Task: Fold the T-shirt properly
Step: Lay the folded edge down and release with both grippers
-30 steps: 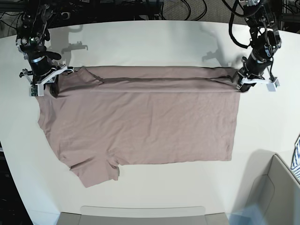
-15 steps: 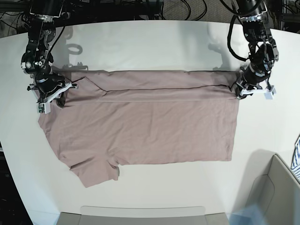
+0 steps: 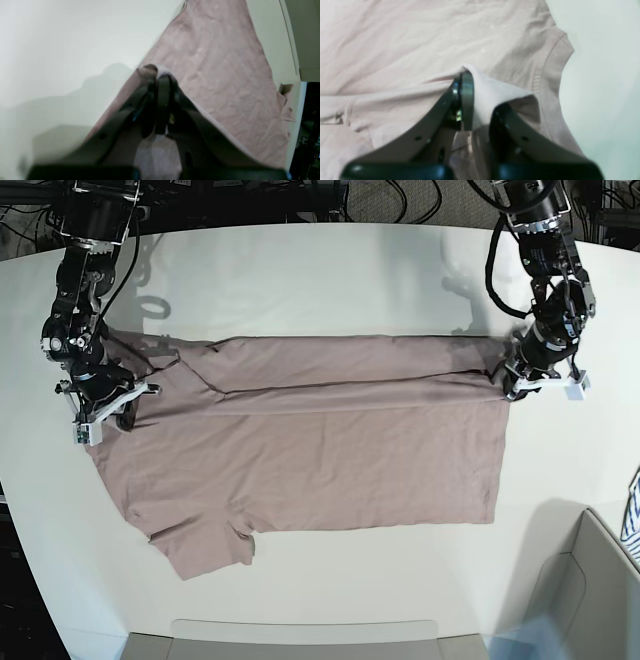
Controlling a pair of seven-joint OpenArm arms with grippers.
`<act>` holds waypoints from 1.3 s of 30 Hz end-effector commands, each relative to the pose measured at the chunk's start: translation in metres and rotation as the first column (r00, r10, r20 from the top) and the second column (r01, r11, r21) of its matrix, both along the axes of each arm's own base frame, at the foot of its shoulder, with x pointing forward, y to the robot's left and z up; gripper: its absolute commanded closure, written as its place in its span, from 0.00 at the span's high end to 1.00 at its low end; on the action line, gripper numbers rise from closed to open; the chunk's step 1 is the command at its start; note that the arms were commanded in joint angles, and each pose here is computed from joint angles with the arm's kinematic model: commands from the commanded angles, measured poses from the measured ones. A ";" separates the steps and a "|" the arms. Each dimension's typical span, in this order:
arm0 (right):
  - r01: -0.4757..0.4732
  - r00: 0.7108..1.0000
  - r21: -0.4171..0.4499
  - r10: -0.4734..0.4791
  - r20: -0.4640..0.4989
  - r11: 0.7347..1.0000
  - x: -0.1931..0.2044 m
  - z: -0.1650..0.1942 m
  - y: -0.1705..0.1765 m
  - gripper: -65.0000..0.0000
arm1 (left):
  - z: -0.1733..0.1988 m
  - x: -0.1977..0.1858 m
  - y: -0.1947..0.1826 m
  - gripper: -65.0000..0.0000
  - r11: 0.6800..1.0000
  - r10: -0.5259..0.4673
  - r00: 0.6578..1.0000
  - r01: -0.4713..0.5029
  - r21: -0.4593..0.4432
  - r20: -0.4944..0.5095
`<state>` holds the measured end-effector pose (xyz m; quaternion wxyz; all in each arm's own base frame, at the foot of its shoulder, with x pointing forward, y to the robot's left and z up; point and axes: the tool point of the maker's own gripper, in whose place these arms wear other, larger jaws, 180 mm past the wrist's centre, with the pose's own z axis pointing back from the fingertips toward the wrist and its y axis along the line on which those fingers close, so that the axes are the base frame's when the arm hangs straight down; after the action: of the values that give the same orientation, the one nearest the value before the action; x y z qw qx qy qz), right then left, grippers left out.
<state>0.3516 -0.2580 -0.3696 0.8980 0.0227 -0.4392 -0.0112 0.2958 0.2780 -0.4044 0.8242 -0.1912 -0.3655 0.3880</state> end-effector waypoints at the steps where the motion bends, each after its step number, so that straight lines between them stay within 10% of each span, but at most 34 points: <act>1: 0.004 0.997 -0.024 -0.002 0.074 1.000 0.014 0.023 -0.009 0.00 | 0.014 0.009 0.006 0.00 1.000 0.000 0.999 -0.001 0.022 0.044; 11: -0.049 0.994 -0.100 0.057 0.088 0.994 0.028 0.040 -0.015 0.00 | 0.013 0.008 0.006 0.05 1.000 0.000 0.999 -0.001 0.021 0.039; 23: -0.062 0.983 -0.157 0.087 0.163 0.986 0.036 0.076 -0.018 0.42 | 0.017 0.002 0.008 0.09 0.999 0.001 0.999 -0.002 0.034 0.046; 32: 0.019 0.962 -0.193 0.035 0.271 0.981 0.021 0.120 -0.039 0.41 | 0.063 -0.003 -0.009 0.06 0.990 -0.086 0.986 0.068 0.124 0.143; 39: -0.017 0.995 -0.150 0.032 0.097 0.988 -0.019 0.062 -0.023 0.01 | 0.058 0.002 -0.059 0.00 0.959 -0.264 0.958 0.248 0.139 0.111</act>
<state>0.3193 -0.2768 -0.3313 0.8934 -0.0319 -0.4471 0.0299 0.2900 0.2121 -0.3613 0.8596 -0.2146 -0.3890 0.2525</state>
